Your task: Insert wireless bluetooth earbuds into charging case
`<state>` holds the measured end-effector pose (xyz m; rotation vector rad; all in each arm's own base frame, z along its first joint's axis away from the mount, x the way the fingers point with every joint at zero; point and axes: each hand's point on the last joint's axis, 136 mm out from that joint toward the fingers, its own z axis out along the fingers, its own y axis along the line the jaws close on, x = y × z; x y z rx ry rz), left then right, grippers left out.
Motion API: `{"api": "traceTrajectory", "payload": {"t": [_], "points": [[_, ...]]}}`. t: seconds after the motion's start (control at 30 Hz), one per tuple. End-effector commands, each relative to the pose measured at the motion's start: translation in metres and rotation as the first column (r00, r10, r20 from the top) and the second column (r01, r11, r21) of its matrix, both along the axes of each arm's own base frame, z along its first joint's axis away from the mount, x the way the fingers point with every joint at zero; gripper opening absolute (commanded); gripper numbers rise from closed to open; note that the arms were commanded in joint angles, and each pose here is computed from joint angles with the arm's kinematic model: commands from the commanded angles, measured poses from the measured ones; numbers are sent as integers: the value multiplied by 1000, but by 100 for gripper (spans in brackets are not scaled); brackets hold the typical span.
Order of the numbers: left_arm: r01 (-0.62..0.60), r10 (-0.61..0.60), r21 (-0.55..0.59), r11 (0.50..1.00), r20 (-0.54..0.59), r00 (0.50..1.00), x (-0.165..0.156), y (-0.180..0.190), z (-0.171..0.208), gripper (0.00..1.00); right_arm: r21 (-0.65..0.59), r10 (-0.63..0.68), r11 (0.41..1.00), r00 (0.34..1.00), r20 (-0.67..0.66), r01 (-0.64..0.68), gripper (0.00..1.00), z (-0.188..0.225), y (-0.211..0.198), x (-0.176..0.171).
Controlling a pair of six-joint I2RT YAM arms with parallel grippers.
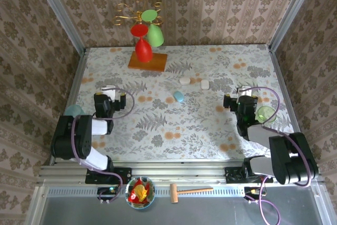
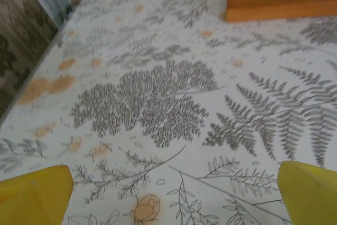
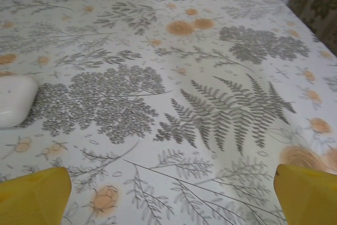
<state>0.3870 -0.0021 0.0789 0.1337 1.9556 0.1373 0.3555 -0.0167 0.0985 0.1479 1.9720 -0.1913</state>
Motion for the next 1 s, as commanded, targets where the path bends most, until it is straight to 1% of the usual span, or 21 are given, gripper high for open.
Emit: {"api": "traceTrajectory", "payload": {"t": [0.0,0.03,0.1,0.17,0.2,0.37,0.97], "points": [[19,-15,-64,998,63,998,13,-1,18,100,7,51,999,989,139,-53,100,31,7,26],[20,-16,-71,997,52,999,13,-1,17,100,11,52,998,988,145,-54,100,28,6,29],[21,-17,-67,998,56,998,13,-1,17,100,29,74,997,991,109,-78,100,7,7,36],[19,-16,-67,998,54,998,14,-1,17,100,21,112,993,989,97,-114,100,2,13,42],[20,-16,-67,998,51,999,13,-1,17,100,35,116,992,991,63,-119,100,-1,13,43],[23,-20,-59,998,51,999,14,-3,17,100,53,105,993,992,63,-109,100,-1,9,44],[28,-26,-53,998,50,998,14,-4,17,100,50,103,993,992,70,-106,100,0,8,43]]}}
